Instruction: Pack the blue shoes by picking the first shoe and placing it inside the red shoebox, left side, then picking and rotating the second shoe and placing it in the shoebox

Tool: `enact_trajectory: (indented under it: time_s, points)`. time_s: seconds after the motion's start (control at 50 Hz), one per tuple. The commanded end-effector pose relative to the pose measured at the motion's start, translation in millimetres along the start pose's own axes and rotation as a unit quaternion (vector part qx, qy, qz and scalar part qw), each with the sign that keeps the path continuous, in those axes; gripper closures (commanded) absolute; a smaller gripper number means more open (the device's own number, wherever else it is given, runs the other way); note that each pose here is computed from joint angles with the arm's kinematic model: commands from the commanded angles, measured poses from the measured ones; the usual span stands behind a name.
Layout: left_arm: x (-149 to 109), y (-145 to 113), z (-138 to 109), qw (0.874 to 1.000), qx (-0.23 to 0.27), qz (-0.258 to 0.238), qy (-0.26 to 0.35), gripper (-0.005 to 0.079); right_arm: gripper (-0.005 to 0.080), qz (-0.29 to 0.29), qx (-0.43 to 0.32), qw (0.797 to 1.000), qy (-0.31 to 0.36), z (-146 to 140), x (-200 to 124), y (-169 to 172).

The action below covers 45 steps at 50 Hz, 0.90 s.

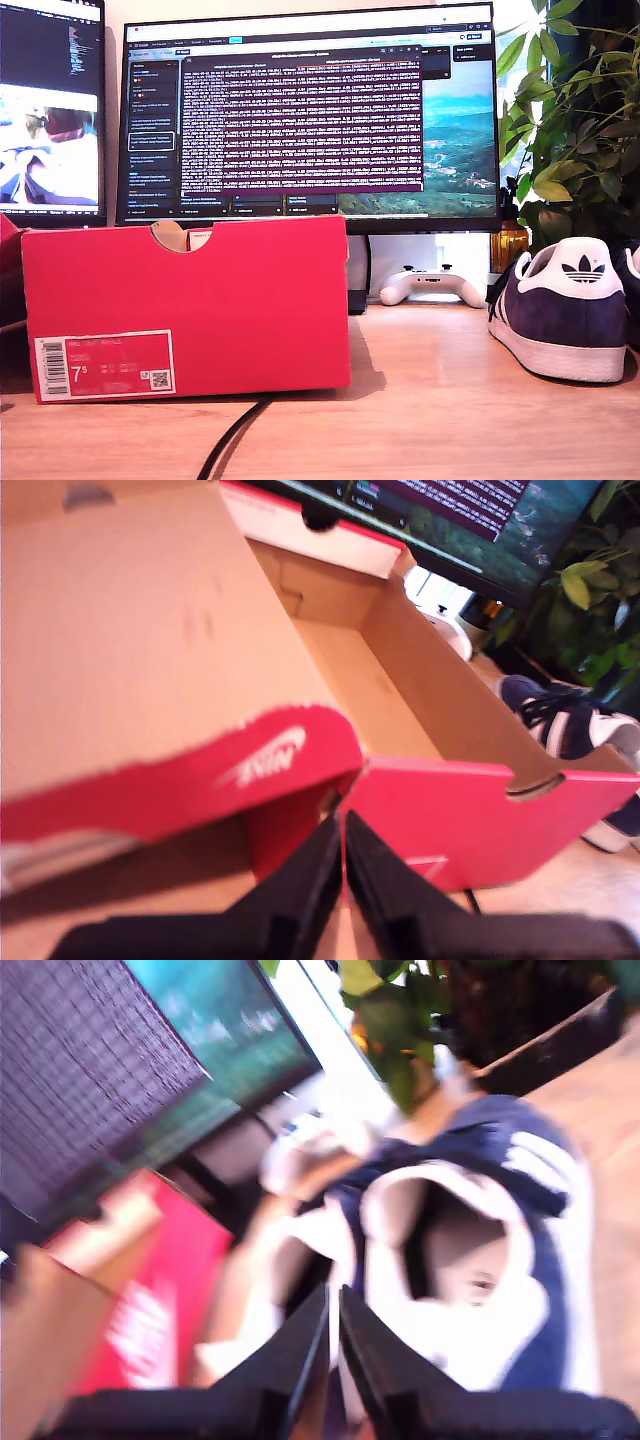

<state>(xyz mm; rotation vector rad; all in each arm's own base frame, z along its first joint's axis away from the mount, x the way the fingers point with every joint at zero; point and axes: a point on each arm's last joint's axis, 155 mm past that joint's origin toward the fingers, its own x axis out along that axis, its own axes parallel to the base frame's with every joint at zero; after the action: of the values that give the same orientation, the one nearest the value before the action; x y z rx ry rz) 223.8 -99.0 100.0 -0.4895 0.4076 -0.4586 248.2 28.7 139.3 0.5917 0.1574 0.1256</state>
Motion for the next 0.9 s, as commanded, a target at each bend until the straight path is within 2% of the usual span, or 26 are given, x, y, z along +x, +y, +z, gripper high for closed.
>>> enact_trajectory:
  time_s: [0.0, 0.24, 0.58, 0.88]
  points:
    - [4, 13, -25, 0.999, -0.021, 0.019, 0.038, 0.0764, 0.0757, 0.014, 0.008, 1.0, -0.001, 0, 0, 5]
    - [10, 15, -25, 0.999, -0.015, 0.024, 0.042, 0.0764, 0.0752, 0.046, 0.016, 0.999, 0.021, -8, -1, 17]
    - [23, 13, -18, 0.999, 0.001, 0.024, 0.033, 0.0764, 0.0749, 0.037, 0.022, 0.998, 0.035, 9, -12, 31]
    - [36, 3, -26, 0.999, 0.007, 0.002, 0.052, 0.0764, 0.0748, -0.005, 0.011, 0.99, 0.14, 1, -22, 37]
